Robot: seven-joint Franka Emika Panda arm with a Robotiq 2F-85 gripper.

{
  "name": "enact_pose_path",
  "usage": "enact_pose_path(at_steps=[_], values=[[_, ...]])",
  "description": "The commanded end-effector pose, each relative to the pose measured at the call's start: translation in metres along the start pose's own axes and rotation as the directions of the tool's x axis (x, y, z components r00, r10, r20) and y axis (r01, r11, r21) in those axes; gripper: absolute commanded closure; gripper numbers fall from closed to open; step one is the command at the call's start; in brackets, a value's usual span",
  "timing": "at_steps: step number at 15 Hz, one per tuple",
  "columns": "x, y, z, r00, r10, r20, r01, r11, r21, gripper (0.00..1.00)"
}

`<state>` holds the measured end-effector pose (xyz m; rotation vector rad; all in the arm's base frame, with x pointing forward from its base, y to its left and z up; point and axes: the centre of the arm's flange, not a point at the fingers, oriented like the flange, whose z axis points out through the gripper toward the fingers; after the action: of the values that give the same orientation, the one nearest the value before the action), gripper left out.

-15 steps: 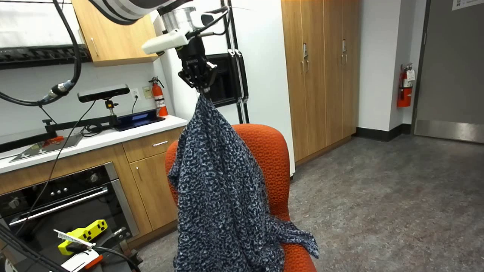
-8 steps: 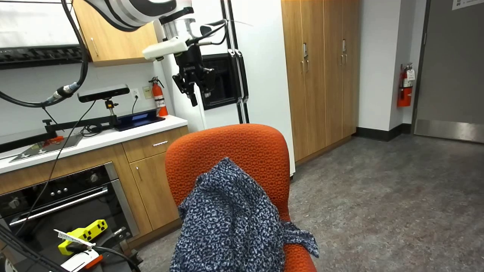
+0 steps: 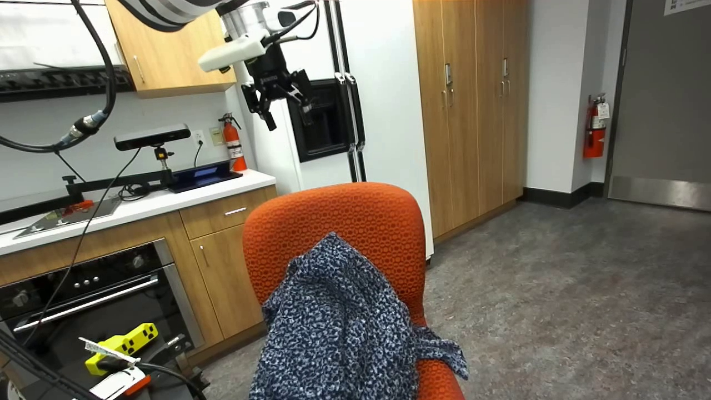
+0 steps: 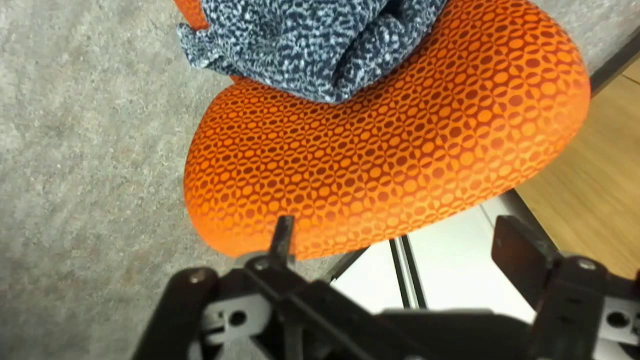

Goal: Put the fleece on the seat

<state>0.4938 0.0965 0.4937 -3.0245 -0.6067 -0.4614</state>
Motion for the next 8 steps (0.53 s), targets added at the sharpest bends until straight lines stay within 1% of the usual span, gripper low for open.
enact_pose_path(at_steps=[1, 2, 8], values=[[-0.008, -0.014, -0.017, 0.995, -0.013, -0.094, 0.009, 0.999, -0.041, 0.0], [0.001, -0.008, -0.01, 0.999, -0.011, -0.052, 0.01, 1.0, -0.014, 0.0], [0.001, -0.009, -0.007, 0.999, -0.012, -0.049, 0.012, 1.0, -0.013, 0.0]])
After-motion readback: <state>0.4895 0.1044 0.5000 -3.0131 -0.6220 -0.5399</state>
